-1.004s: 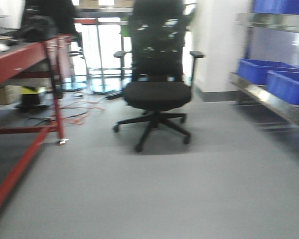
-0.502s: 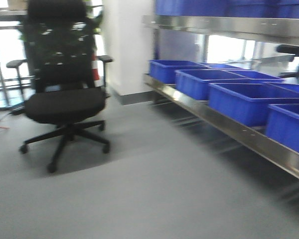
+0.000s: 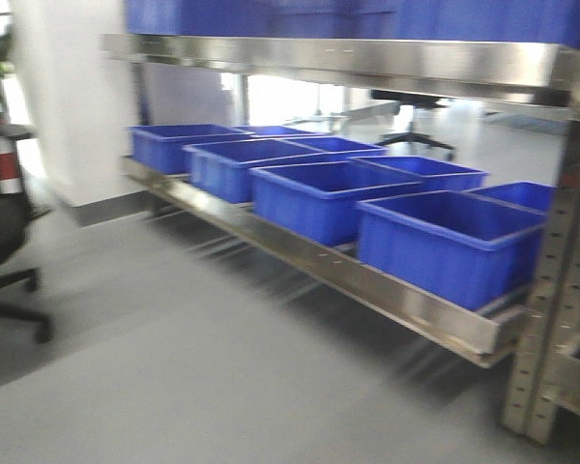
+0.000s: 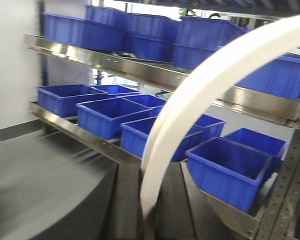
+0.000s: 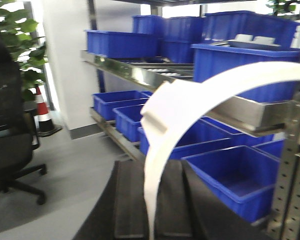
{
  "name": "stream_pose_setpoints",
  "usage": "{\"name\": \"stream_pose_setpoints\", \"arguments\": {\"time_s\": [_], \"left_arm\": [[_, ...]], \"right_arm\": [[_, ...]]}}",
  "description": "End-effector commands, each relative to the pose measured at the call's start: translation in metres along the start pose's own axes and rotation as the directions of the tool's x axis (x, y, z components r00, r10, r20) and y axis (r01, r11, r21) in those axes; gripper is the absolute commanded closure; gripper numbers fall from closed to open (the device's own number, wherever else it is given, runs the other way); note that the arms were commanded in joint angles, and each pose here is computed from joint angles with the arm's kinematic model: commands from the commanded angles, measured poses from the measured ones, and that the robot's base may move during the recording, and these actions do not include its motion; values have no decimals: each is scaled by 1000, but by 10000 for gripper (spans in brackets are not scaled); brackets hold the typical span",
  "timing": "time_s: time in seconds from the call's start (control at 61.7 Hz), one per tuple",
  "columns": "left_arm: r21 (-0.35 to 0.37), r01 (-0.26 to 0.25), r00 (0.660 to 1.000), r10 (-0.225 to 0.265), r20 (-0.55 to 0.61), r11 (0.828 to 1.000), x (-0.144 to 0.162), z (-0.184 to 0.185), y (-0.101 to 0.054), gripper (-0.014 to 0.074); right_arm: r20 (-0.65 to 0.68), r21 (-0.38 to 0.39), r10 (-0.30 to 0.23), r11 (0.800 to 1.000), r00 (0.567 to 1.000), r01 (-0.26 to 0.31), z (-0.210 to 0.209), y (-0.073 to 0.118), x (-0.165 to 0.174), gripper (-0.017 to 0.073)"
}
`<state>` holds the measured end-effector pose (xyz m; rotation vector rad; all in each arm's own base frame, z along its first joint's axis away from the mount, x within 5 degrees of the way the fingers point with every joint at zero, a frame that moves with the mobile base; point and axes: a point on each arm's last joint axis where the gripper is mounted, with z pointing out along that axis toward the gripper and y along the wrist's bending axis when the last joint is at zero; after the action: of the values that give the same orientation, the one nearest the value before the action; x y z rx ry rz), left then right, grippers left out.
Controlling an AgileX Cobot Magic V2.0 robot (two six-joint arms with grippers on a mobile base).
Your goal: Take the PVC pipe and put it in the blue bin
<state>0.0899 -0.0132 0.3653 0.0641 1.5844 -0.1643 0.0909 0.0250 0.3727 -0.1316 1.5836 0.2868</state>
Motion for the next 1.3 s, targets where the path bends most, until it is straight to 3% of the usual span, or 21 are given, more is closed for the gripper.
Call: {"name": "stream_pose_setpoints", "arguments": {"time_s": [0.0,1.28], "left_arm": [[5,12,999,-12,33,1000,-3,-1,0,704],[5,12,999,-12,33,1000,-3,-1,0,704]], "right_arm": [[28,-5,-12,1000,1000,12,-1,0,-2,727],[28,-5,-12,1000,1000,12,-1,0,-2,727]]}}
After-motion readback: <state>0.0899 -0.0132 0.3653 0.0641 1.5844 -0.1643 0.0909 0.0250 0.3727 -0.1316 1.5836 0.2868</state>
